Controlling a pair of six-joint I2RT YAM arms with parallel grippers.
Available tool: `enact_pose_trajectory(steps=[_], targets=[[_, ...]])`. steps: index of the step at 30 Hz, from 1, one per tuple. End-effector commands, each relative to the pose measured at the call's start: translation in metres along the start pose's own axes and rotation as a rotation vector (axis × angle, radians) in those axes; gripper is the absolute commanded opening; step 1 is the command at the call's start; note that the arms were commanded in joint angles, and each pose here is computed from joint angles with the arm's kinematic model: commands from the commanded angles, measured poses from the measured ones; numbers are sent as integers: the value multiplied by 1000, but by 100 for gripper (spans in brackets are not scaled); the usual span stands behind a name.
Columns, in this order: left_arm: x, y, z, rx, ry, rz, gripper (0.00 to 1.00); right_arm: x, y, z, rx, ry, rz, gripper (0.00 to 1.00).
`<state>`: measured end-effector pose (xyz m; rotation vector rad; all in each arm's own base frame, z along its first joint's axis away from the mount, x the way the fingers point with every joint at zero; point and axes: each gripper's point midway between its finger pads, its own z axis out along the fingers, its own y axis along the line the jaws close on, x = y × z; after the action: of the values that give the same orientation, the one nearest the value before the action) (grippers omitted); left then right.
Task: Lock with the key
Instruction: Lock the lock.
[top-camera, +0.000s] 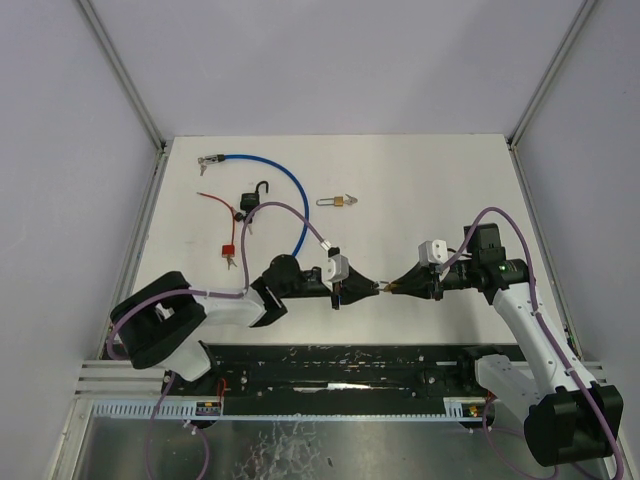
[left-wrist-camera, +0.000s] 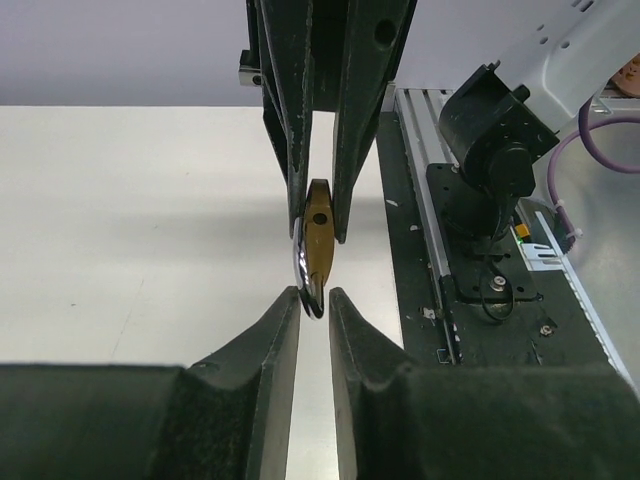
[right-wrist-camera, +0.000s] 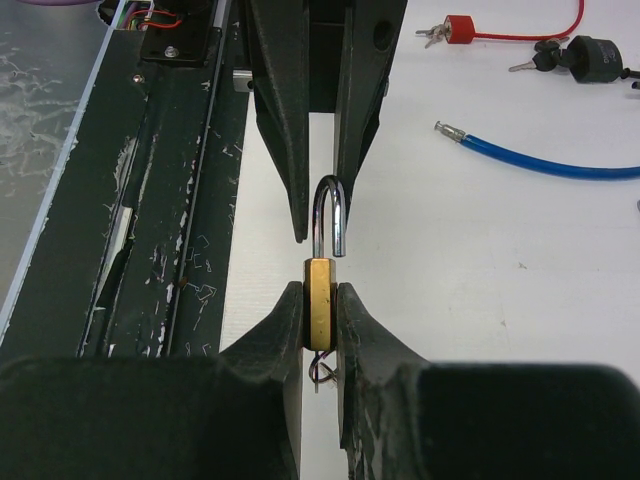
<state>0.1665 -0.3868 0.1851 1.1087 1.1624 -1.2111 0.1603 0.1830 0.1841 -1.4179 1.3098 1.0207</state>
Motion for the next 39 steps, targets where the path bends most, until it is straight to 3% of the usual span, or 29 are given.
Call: enact_pose_trajectory(steps=[1,3,6,10,18,22,25,29,35,39], targets=[[-23,1,12,16,-80,20,16,-18,-7,-2,1,-36,-61,0],[-22,0,13,20,-84,14,16,-18,-7,-2,2,-37,-61,0],[-22,-1,14,30,-93,7,1,-16,-8,-1,3,-36,-56,0],[-26,0,11,15,-102,21,1,-15,-11,-1,13,-30,-39,3],[-18,18,7,-82,1,34,0,-7,-18,-2,48,11,17,28],[-13,27,5,-125,58,26,0,-6,-21,-4,63,28,12,49],[-3,31,3,-145,140,16,0,-6,-21,-5,73,37,-7,64],[6,35,-2,-172,248,29,0,-9,-20,-8,97,46,-40,74],[12,27,3,-155,333,68,0,-17,-19,-6,94,6,-22,75],[14,21,12,-134,364,78,0,-16,-22,-3,96,-8,1,67]])
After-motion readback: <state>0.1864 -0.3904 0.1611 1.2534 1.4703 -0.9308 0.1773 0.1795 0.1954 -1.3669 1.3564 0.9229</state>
